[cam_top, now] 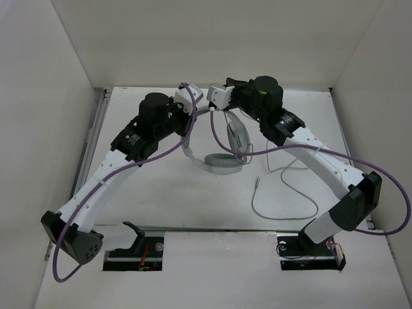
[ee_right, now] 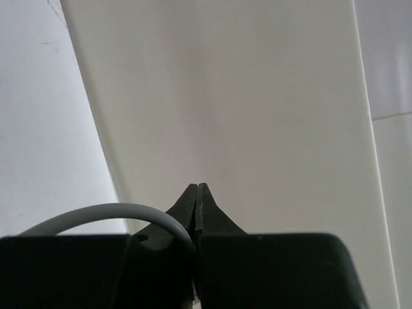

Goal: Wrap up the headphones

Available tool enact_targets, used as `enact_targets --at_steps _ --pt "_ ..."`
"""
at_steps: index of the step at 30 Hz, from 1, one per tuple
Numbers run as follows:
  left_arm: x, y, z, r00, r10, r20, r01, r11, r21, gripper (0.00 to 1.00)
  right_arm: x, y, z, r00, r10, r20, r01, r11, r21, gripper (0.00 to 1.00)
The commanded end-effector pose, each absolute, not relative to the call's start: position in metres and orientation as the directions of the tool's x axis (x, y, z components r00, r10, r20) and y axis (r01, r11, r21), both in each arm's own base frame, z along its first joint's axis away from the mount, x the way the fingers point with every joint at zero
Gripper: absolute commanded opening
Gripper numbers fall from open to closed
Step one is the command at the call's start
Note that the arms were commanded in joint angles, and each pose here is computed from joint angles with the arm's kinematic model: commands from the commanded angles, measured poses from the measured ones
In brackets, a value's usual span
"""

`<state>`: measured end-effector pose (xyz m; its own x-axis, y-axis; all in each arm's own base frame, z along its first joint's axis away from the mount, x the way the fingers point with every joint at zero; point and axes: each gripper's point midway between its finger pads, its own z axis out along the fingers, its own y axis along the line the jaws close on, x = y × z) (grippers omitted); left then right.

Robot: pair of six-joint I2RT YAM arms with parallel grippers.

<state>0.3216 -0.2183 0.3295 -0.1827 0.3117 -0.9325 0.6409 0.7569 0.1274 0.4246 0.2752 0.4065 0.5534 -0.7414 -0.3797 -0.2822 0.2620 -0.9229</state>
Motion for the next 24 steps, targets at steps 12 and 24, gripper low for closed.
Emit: enact_targets --at_steps 12,24 --pt "0.298 -0.229 0.409 -0.031 0.183 -0.983 0.710 0.696 0.107 0.00 0.434 0.259 0.412 0.509 -0.691 -0.513 -0.348 0.380 -0.857 0.00" --pt "0.281 -0.252 0.472 -0.025 0.041 -0.999 0.797 0.605 0.005 0.00 0.365 0.285 0.407 0.232 -0.270 -0.935 -0.815 0.471 -0.338 0.06"
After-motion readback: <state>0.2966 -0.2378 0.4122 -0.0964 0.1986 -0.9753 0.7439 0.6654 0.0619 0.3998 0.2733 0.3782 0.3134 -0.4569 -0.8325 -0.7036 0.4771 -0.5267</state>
